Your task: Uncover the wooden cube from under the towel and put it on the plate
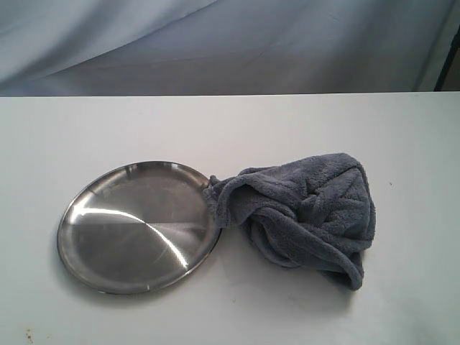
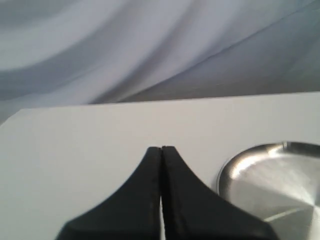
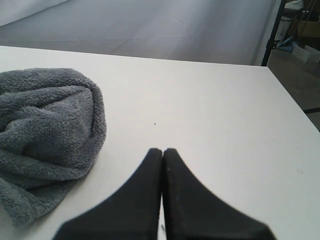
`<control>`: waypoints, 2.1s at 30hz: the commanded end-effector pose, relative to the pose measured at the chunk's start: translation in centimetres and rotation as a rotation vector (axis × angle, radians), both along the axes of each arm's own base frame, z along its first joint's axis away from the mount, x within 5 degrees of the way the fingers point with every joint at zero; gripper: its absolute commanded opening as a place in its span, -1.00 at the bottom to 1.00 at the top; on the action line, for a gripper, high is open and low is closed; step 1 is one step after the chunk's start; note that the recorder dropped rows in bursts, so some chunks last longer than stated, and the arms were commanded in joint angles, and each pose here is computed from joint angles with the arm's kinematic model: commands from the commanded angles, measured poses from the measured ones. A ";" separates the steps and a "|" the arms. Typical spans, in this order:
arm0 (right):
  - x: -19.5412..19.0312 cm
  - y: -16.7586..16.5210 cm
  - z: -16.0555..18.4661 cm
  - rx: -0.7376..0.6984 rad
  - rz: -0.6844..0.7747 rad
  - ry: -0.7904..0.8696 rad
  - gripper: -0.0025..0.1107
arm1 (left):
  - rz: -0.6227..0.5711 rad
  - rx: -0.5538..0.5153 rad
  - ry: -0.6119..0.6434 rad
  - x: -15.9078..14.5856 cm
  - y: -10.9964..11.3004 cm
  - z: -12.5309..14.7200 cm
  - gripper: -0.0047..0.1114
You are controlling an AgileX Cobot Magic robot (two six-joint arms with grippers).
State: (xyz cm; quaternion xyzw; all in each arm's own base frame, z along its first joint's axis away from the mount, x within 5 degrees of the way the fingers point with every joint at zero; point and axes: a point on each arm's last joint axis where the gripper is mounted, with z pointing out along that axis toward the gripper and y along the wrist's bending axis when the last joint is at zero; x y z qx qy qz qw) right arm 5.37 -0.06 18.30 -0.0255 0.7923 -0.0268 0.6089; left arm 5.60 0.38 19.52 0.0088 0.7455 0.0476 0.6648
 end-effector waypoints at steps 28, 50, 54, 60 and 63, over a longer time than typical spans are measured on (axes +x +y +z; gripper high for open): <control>0.0 0.0 -0.1 -0.005 0.002 -0.004 -0.96 | -0.208 -0.328 -1.085 -4.0 -0.4 8.9 -0.92; 0.0 0.0 -0.1 -0.005 0.002 -0.004 -0.96 | -0.357 -0.214 -0.198 18.2 -2.4 22.2 -0.92; 0.0 0.0 -0.1 -0.005 0.002 -0.004 -0.96 | -0.443 -0.192 0.074 21.4 -3.2 18.1 -0.92; 0.0 0.0 -0.1 -0.005 0.002 -0.004 -0.96 | -0.453 -0.238 0.252 24.1 -3.3 14.0 -0.92; 0.0 0.0 -0.1 -0.005 0.002 -0.004 -0.96 | -0.499 -0.253 0.289 24.5 -3.7 13.2 -0.92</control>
